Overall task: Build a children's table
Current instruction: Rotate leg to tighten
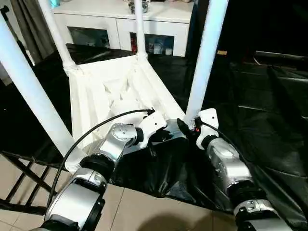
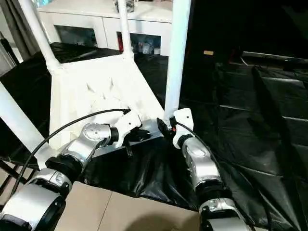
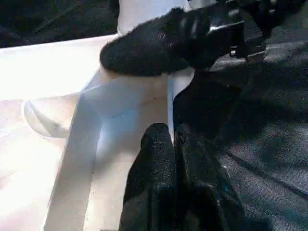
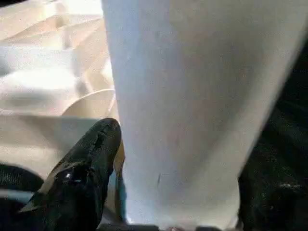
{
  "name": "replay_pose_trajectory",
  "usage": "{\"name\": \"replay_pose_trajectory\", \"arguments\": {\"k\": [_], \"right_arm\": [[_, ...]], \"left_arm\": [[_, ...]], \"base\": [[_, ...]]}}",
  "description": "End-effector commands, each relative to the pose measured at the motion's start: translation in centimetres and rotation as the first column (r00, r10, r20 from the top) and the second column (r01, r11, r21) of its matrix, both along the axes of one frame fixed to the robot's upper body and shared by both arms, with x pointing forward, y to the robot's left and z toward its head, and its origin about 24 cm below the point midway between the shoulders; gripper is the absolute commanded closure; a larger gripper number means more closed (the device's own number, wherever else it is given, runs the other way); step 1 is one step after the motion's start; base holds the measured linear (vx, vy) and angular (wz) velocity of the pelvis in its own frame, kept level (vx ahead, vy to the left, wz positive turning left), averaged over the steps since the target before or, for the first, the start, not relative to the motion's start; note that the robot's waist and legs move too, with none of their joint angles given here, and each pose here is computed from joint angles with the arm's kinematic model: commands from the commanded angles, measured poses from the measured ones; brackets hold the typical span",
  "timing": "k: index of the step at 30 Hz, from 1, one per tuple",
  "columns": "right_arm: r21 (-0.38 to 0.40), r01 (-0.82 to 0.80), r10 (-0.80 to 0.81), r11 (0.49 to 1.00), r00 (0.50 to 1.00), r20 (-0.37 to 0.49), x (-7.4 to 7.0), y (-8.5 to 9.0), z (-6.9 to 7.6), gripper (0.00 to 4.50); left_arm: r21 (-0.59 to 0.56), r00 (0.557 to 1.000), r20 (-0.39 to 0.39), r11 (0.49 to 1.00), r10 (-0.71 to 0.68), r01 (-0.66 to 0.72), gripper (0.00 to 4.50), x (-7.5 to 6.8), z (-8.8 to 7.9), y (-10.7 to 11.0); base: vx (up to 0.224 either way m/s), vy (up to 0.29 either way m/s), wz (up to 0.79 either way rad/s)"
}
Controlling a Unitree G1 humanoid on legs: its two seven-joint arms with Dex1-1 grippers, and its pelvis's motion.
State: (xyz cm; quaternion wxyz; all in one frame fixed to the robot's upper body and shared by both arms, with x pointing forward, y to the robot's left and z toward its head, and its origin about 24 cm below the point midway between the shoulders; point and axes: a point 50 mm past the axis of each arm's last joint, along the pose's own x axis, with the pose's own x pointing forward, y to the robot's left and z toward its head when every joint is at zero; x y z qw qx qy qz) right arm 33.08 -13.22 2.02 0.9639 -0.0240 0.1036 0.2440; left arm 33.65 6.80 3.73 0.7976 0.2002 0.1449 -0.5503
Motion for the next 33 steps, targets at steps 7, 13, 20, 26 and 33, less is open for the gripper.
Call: {"name": "replay_pose_trajectory", "arguments": {"k": [7, 13, 20, 26, 33], "right_arm": [[-0.034, -0.427, 0.425, 0.904, 0.903, -0.060, -1.6, -0.7, 0.6, 0.67], [-0.023, -0.639, 0.632, 0.769, 0.765, -0.126, -3.0, -1.9, 0.9, 0.67], [0.006, -0.733, 0.724, 0.680, 0.670, -0.162, -3.3, -2.1, 1.4, 1.35], [0.018, -0.769, 0.760, 0.639, 0.628, -0.166, -3.1, -1.8, 1.8, 1.72], [0.058, -0.685, 0.685, 0.727, 0.717, -0.128, -2.8, -1.5, 1.5, 1.76]], "left_arm": [[-0.035, 0.988, -0.061, 0.990, -0.141, 0.139, 4.50, -1.2, -0.7, 1.1], [0.008, 0.963, -0.115, 0.969, -0.243, 0.246, 4.50, -1.5, -0.5, 3.0], [0.028, 0.928, -0.160, 0.938, -0.337, 0.345, 4.50, -1.8, -0.2, 3.9], [0.031, 0.904, -0.188, 0.917, -0.385, 0.397, 4.50, -1.9, 0.0, 4.2], [0.037, 0.943, -0.148, 0.952, -0.297, 0.305, 4.50, -1.2, 0.2, 4.2]], "base": [[0.000, 0.000, 0.00], [0.000, 0.000, 0.00], [0.000, 0.000, 0.00], [0.000, 0.000, 0.00], [0.000, 0.000, 0.00]]}}
